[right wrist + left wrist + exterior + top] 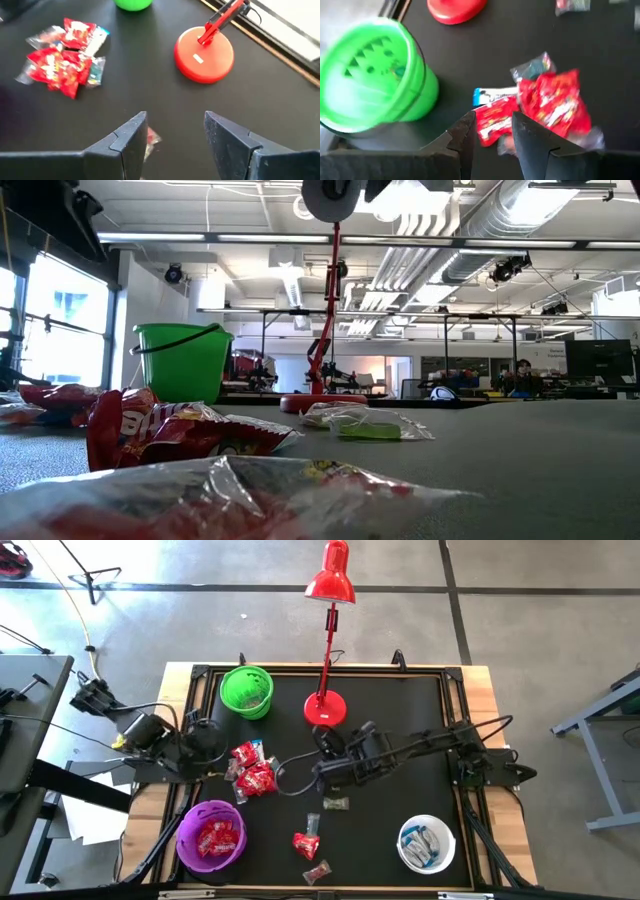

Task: Sort candy
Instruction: Put the red candy into the purple bucket

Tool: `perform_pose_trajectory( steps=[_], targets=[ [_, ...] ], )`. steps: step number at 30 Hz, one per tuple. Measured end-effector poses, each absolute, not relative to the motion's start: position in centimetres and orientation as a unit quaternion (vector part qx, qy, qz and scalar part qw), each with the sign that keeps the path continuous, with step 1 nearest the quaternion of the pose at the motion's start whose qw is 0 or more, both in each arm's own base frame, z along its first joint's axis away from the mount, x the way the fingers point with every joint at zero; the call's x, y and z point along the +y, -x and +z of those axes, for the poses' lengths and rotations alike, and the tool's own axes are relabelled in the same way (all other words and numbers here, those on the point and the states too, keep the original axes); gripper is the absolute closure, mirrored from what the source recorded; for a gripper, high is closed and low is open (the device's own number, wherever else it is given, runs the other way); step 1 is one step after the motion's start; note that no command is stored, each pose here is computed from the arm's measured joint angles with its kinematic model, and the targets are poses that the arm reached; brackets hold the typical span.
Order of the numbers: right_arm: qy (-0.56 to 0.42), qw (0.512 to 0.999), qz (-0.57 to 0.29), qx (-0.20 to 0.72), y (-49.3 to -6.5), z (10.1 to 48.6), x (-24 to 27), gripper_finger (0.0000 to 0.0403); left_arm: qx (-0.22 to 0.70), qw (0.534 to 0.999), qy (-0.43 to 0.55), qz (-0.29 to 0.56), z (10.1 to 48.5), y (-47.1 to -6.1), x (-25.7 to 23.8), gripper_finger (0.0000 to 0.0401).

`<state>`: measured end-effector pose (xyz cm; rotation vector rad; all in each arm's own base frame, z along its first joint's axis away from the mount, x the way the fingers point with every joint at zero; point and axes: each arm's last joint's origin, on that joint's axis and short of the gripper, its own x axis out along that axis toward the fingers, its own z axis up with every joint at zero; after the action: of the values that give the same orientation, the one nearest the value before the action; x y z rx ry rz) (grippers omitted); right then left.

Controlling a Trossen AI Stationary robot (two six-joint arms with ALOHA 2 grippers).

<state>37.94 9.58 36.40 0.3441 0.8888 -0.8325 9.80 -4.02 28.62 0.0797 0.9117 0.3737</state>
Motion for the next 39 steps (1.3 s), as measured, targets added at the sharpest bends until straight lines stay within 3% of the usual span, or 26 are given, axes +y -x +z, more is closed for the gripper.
perform_pose_trajectory(
  steps=[7,19,29,39],
  targets=[
    [-0.087,0.807,-0.359,0.461,-38.4,36.5,6.8,0.0211,0.445,0.867,0.077,0.212,27.2,-11.8,-3.5,0.0291],
    [0.004,0.796,-0.331,0.506,-38.6,37.1,2.2,0.0211,0.504,0.740,0.248,0.369,22.4,-13.9,-0.6,0.0291],
    [0.041,0.783,-0.322,0.531,-38.6,37.1,-0.6,0.0211,0.459,0.746,0.320,0.362,20.2,-16.1,0.6,0.0287],
    [0.073,0.775,-0.306,0.548,-38.6,37.1,-1.8,0.0211,0.506,0.735,0.285,0.349,19.1,-16.8,0.7,0.0248]
  ],
)
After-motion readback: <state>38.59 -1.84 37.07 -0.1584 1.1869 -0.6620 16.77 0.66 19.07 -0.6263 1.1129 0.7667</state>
